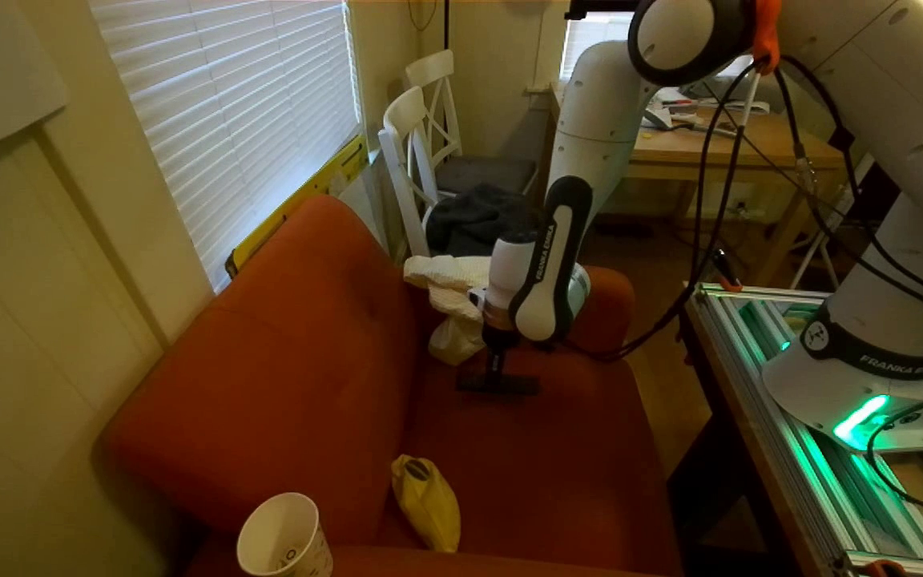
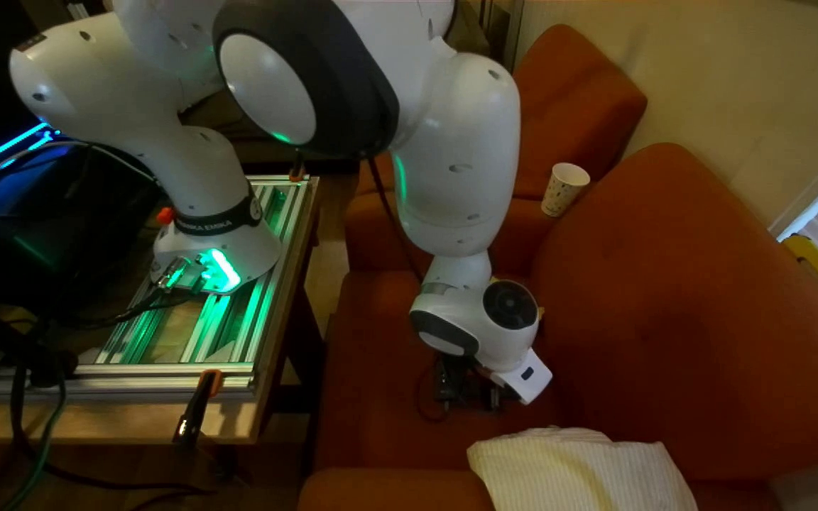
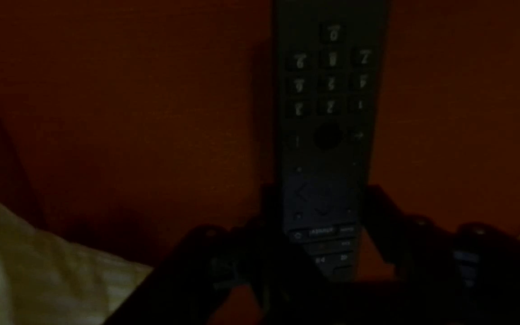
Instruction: Put the yellow towel on the right armrest then put the remote control on the seat.
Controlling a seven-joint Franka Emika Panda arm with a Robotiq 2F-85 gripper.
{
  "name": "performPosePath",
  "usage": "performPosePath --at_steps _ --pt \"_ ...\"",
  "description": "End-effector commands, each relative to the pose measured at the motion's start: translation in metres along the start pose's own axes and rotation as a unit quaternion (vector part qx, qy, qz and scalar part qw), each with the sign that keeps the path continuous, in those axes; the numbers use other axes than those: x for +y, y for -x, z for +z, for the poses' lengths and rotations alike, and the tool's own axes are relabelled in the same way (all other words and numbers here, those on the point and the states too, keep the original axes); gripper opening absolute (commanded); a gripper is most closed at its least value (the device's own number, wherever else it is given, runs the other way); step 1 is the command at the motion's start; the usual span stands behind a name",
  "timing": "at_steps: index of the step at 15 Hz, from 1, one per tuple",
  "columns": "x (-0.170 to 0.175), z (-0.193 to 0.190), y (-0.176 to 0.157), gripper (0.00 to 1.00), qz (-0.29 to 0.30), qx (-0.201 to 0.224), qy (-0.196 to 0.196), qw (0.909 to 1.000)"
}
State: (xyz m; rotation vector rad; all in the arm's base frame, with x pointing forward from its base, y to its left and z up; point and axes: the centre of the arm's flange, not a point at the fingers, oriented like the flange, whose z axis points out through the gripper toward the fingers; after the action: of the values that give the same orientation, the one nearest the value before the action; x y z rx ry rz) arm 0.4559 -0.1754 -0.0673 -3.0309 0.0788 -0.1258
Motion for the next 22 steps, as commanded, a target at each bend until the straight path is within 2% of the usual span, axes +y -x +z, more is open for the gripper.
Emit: performPosePath --at_steps 1,5,8,15,22 --pt "0.0 0.011 -0.01 0.77 0.012 0.001 0.006 0.9999" --pt "-0.004 0.0 -0.015 0.99 0.012 0.007 0.011 0.9998" --pt "-0.008 -0.012 -0.017 1.0 0.01 0.004 0.01 0.9999" --pt "-0.018 -0.043 -0.023 1.0 0.031 -0.017 0.044 0.9984" --pt "-0.025 -0.084 -0.022 1.0 0.024 -0.046 0.036 0.998"
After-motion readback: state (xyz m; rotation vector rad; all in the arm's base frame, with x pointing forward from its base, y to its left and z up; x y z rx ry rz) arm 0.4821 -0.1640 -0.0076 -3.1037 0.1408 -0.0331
